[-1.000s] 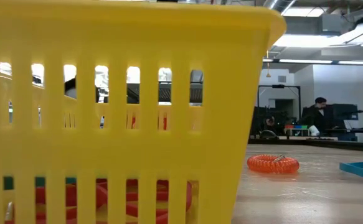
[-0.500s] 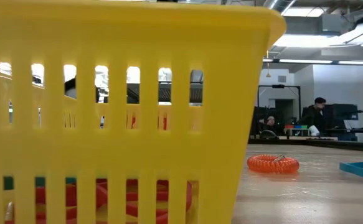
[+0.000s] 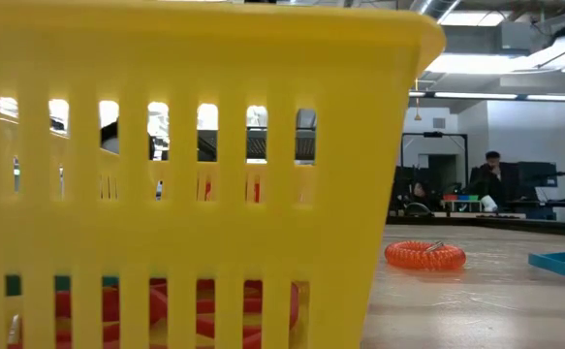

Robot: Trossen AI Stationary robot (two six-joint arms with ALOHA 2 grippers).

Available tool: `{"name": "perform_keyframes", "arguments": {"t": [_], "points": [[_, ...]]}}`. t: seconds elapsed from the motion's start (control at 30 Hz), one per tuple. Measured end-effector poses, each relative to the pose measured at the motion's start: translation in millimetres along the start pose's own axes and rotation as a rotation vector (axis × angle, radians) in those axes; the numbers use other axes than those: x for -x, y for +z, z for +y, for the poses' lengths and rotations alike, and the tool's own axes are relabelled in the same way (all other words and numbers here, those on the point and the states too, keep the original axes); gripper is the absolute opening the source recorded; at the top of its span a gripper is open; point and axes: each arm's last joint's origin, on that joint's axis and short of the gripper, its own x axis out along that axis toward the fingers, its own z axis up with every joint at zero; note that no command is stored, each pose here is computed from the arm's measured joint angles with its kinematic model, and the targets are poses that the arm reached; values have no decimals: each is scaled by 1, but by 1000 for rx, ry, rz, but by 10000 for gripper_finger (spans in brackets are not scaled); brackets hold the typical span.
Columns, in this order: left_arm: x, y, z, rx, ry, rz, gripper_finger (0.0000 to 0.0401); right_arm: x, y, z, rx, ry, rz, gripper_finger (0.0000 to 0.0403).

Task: Pick & Place Office Desk Supplies
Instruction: Put the red rubber band into the bottom yellow bin

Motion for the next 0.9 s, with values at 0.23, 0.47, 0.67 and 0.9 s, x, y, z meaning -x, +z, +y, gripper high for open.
{"name": "perform_keyframes", "arguments": {"t": [0.23, 0.47, 0.67, 0.9], "points": [[0, 0, -1, -28, -22, 6, 4, -1, 0, -6, -76, 61, -14, 181], [9, 7, -2, -130, -7, 110, 3, 6, 5, -11, -56, 51, -25, 279], [36, 33, -8, -145, 10, 236, 2, 30, 16, -16, -3, 14, 41, 288], [62, 45, -13, -198, 14, 373, 3, 52, 4, -22, -84, -89, 283, 286]]}}
